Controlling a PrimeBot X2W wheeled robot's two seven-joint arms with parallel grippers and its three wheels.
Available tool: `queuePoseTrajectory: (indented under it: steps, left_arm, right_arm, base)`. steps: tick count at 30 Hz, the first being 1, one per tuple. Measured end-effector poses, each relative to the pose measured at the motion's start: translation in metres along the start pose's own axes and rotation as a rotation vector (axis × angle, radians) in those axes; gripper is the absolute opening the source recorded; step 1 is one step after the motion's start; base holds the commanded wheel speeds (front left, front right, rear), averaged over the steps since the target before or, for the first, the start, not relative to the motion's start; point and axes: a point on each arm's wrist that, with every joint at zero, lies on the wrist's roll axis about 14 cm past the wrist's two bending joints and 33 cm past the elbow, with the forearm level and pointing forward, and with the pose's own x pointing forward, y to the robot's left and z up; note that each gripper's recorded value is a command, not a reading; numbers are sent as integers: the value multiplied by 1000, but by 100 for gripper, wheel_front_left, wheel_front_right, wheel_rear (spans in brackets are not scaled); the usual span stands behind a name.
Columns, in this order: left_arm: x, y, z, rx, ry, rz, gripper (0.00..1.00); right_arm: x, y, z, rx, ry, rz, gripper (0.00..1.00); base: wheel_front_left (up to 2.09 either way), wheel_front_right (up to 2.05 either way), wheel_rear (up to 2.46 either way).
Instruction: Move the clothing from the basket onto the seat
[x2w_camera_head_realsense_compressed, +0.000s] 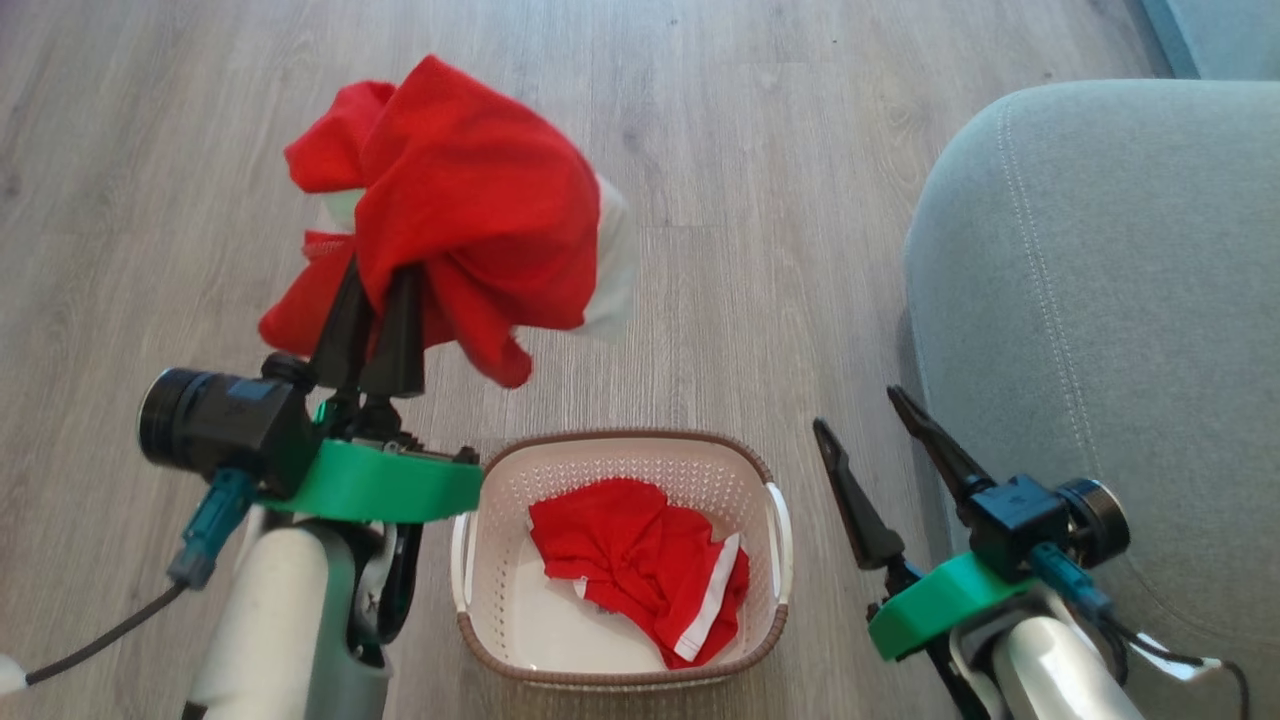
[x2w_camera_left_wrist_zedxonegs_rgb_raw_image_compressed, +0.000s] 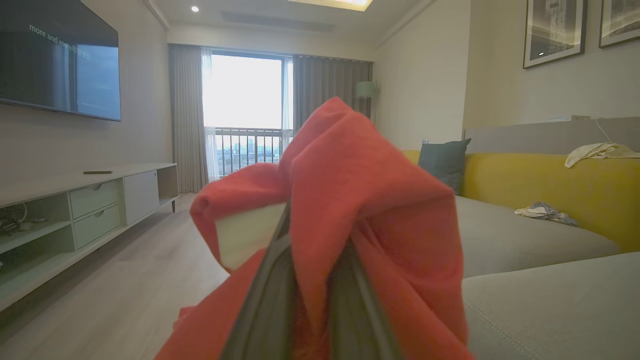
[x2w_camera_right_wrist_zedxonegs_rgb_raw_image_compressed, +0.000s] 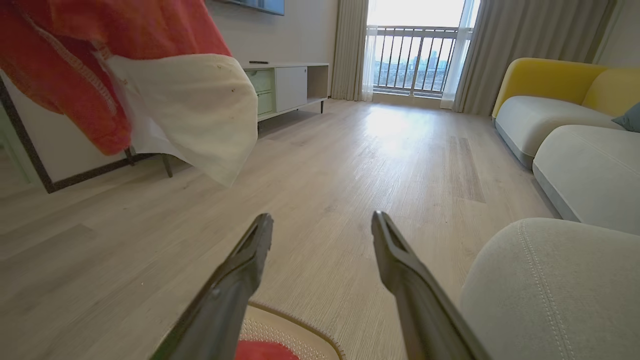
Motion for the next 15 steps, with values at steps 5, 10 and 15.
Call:
queuePoseTrajectory:
  steps: [5, 10, 15]
  left_arm:
    - [3, -9, 11, -20, -35, -26, 0]
    - [3, -32, 12, -42, -36, -104, 0]
    - [-1, -48, 3, -63, -6, -163, 0]
  right_arm:
    - [3, 20, 19, -8, -58, 80, 100]
    - [2, 41, 31, -28, -96, 165, 100]
    - [2, 56, 40, -23, -124, 222, 100]
  base:
    - [0, 0, 0]
    - [0, 0, 0]
    - [0, 0, 0]
